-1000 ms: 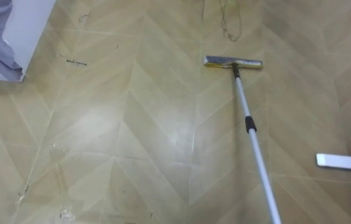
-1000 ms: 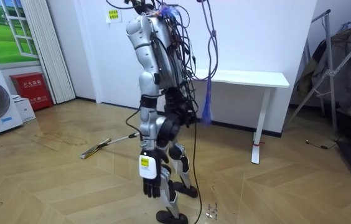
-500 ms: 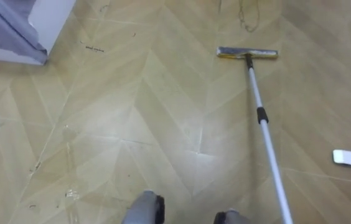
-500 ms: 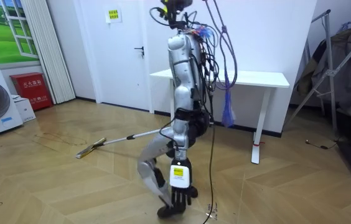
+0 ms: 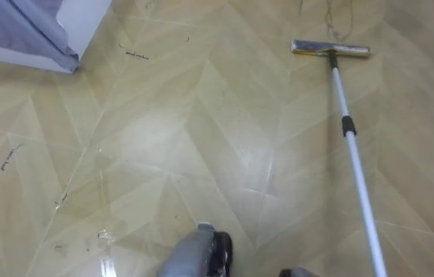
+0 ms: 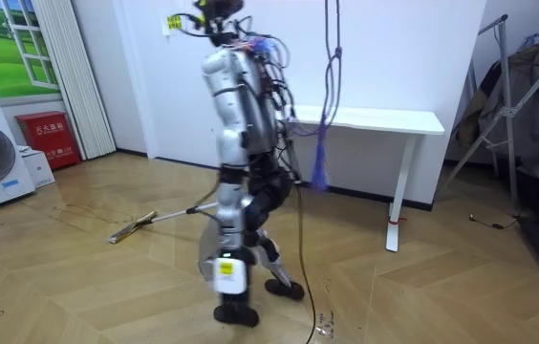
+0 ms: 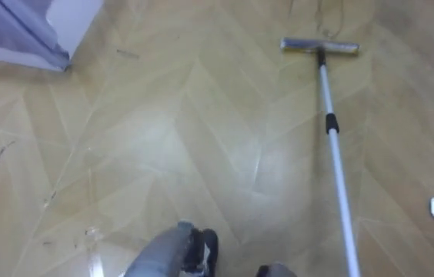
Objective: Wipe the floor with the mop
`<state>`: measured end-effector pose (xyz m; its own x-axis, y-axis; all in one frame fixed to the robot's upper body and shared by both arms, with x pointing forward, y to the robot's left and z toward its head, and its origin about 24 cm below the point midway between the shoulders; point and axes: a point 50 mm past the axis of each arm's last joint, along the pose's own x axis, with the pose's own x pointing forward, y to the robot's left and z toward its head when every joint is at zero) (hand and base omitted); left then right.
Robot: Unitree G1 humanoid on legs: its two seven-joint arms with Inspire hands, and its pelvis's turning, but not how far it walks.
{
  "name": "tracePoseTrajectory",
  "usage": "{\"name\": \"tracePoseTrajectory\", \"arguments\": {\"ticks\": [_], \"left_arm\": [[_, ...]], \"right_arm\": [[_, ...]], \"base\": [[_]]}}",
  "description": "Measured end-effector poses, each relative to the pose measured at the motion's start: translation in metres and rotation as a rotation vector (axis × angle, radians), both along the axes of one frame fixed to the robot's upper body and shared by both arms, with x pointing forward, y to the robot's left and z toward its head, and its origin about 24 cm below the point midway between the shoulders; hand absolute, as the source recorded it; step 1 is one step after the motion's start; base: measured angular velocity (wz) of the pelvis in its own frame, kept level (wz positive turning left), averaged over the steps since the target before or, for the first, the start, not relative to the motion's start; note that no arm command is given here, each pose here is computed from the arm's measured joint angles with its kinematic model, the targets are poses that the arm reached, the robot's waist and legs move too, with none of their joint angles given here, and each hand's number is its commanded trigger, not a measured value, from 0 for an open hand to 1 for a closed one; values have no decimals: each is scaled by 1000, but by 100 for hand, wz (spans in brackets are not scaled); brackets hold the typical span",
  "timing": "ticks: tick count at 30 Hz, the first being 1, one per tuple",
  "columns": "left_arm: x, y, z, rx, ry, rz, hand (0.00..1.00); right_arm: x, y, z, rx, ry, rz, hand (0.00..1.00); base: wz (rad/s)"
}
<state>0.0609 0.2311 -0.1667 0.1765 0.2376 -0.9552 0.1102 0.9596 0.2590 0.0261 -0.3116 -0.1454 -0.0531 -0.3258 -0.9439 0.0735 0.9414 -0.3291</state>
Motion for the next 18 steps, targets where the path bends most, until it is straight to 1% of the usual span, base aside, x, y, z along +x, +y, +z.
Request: {"name": "tracePoseTrajectory", "arguments": {"ticks": [1,2,3,5,8,9,12,14,15,17,18], "left_arm": [[4,2,2,15,-28,-10,0],[6,2,3,22,-54,-13,0],[8,1,3,21,-62,-14,0],[13,-1,4,29,-89,-19,0],[9,-3,3,27,-78,-22,0],[7,-3,3,27,-71,-24,0],[-3,-1,1,52,-24,-8,0],[-2,3,3,59,-29,23,0],[-2,5,3,62,-33,39,0],[1,4,4,66,-52,57,0],[3,3,4,65,-61,49,0]], "right_arm": [[-18,5,-3,13,39,-14,100],[-26,11,-5,28,56,-24,100],[-28,13,-6,33,60,-28,100],[-34,27,-11,56,74,-34,100],[-37,40,-16,78,92,-42,100],[-36,40,-16,77,92,-46,100],[-17,36,-14,53,80,-38,100],[23,25,-7,15,21,-16,100],[37,22,-4,4,-6,-8,100],[95,8,15,-41,-144,35,100],[109,6,20,-46,-187,43,100]], "base": [[-28],[-31],[-14],[2],[-14],[-5],[1],[-11],[-21],[-28],[-13]]}}
